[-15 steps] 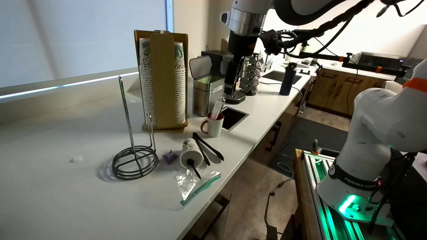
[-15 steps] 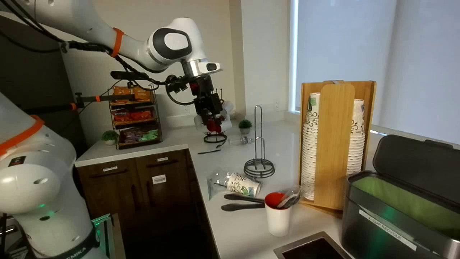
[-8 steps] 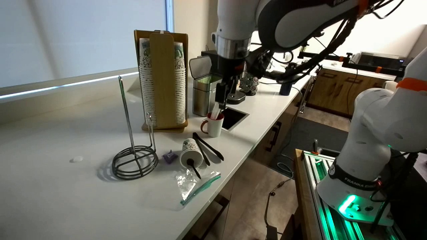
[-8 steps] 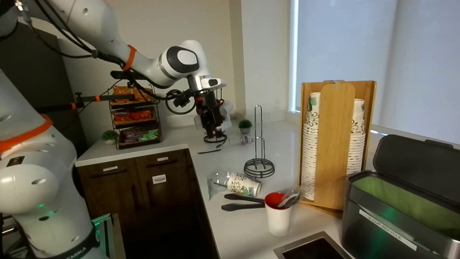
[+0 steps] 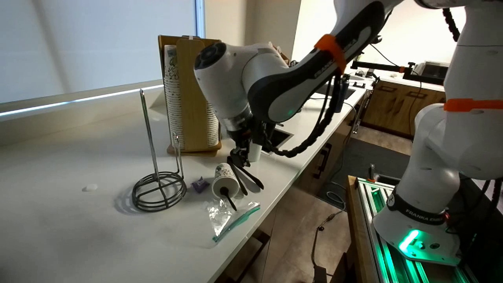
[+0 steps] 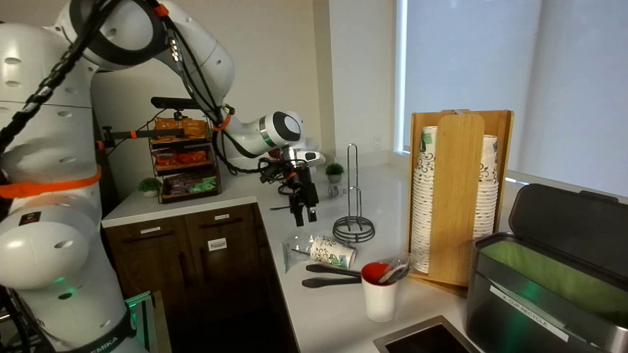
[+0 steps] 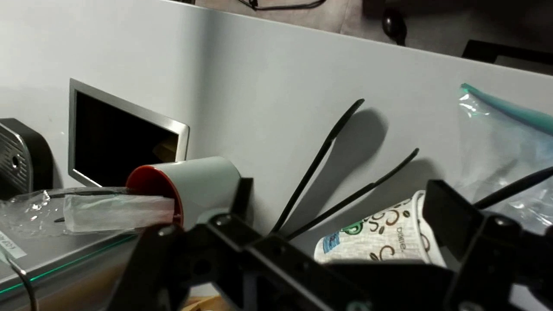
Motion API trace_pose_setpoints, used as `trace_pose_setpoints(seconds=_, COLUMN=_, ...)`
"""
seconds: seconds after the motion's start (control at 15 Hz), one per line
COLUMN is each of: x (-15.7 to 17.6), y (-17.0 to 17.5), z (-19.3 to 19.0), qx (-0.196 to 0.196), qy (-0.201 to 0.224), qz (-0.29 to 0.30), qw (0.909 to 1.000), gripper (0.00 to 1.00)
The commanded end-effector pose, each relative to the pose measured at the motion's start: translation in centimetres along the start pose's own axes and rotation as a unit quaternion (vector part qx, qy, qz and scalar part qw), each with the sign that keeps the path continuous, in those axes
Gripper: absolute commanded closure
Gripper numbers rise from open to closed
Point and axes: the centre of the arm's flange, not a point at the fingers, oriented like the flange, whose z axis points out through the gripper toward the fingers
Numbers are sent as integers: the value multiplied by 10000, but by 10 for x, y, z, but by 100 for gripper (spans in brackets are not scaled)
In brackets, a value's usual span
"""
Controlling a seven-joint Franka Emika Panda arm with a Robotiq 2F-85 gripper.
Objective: Put the paper cup in an upright position
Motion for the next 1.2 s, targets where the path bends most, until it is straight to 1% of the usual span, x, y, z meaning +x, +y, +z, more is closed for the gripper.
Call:
trace_pose_setpoints(seconds=0.0, x=9, y=2, z=7, qx=-18, qy=-103, qz=-29, qw=9999, gripper=0)
trace_pose_setpoints(seconds=0.13, x=20, y=6, z=12, qx=-7, qy=-162, qz=-39, qw=9999, gripper=0)
trace_pose_setpoints(seconds=0.2, x=22, y=2, z=10, qx=-138, qy=-129, qz=-88, qw=9998, gripper=0)
trace_pose_setpoints(seconds=0.27, x=31, y=-10, z=12, qx=-251, qy=-173, qz=-269, qw=9992, gripper=0)
trace_pose_setpoints(seconds=0.4, x=39, y=-34, z=15, qx=-326, qy=-144, qz=-733, qw=9967, gripper=0)
trace_pose_setpoints(seconds=0.53, x=46, y=-57, z=19, qx=-434, qy=-83, qz=-1053, qw=9935, gripper=0)
trace_pose_setpoints(seconds=0.6, x=48, y=-68, z=21, qx=-532, qy=-89, qz=-1111, qw=9923, gripper=0)
trace_pose_setpoints(seconds=0.8, x=63, y=-91, z=29, qx=-872, qy=-43, qz=-1033, qw=9908, gripper=0)
trace_pose_setpoints(seconds=0.93, x=77, y=-106, z=33, qx=-1157, qy=-38, qz=-1062, qw=9876, gripper=0)
trace_pose_setpoints(seconds=1.07, x=86, y=-111, z=37, qx=-1387, qy=-106, qz=-1016, qw=9851, gripper=0)
trace_pose_setpoints(seconds=1.13, x=89, y=-110, z=39, qx=-1439, qy=-154, qz=-994, qw=9845, gripper=0)
